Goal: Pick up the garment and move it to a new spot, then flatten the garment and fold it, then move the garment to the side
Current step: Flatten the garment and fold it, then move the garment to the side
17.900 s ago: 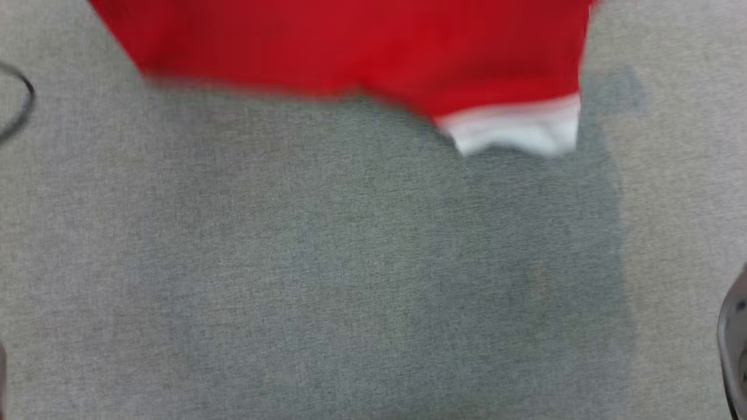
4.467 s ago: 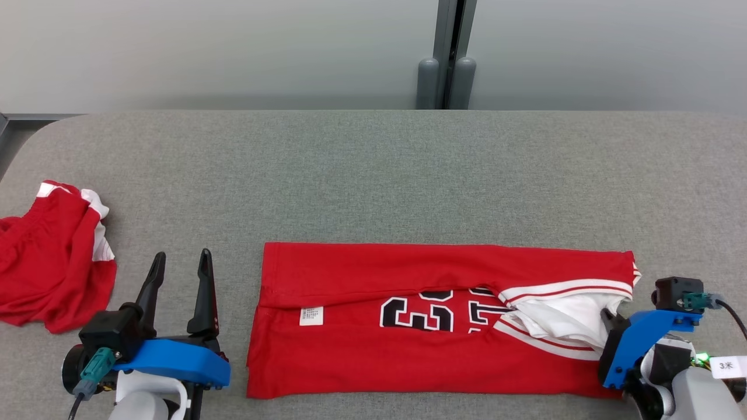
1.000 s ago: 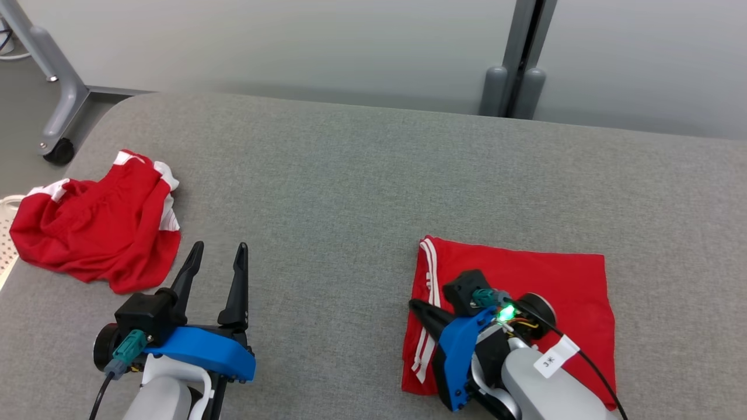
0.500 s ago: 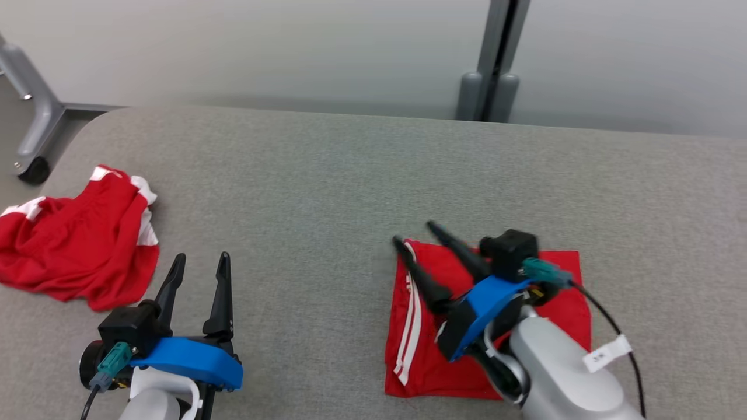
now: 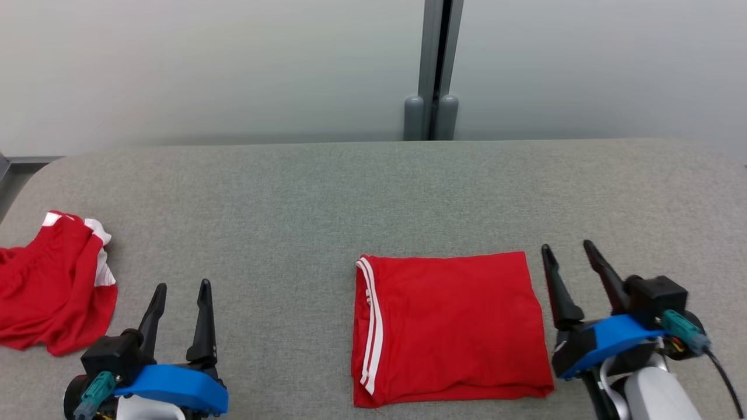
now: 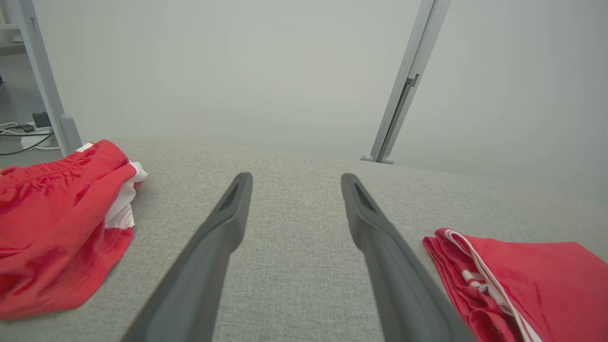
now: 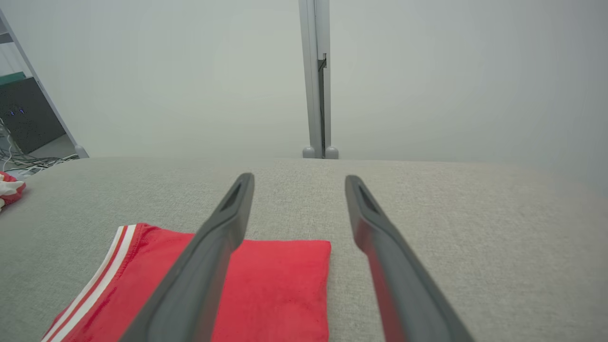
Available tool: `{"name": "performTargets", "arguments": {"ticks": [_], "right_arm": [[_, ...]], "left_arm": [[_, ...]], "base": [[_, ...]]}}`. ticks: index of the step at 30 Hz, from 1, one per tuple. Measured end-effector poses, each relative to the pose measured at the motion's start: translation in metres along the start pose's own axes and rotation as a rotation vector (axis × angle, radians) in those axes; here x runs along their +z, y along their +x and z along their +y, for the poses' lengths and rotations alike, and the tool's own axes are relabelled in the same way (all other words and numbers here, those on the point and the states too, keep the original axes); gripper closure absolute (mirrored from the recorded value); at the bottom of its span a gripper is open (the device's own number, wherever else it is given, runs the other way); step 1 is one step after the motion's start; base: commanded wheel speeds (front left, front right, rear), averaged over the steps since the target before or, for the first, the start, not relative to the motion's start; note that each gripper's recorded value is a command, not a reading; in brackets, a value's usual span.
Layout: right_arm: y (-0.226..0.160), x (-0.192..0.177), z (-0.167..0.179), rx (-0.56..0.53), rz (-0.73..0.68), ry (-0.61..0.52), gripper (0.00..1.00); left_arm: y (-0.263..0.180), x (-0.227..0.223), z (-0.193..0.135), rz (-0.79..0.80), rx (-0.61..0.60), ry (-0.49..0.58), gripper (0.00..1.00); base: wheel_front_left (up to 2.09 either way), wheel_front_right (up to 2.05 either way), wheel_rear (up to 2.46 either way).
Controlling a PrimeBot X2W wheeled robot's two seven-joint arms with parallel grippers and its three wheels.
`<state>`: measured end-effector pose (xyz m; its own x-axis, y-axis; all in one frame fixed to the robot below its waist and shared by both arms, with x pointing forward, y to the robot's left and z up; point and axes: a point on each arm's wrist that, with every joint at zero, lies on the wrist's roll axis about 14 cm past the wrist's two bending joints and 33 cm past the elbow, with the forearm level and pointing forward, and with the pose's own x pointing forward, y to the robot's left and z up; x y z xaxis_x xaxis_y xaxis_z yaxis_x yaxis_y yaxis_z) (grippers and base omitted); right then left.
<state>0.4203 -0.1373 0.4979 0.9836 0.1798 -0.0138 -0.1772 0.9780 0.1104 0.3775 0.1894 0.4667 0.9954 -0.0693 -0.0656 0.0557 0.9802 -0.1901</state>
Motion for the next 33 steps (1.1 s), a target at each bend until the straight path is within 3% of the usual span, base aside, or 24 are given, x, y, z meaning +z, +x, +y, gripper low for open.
{"name": "performTargets", "arguments": {"ticks": [11, 33], "right_arm": [[-0.042, 0.029, -0.045, -0.147, -0.079, -0.031, 0.0], [-0.062, 0.005, -0.047, -0.165, 0.01, 0.021, 0.0]], "left_arm": [[-0.013, -0.003, -0.005, 0.003, -0.004, -0.003, 0.0], [-0.017, -0.011, -0.005, 0.027, 0.006, 0.002, 0.0]], "base": [[0.0, 0.0, 0.0], [0.0, 0.0, 0.0]]}}
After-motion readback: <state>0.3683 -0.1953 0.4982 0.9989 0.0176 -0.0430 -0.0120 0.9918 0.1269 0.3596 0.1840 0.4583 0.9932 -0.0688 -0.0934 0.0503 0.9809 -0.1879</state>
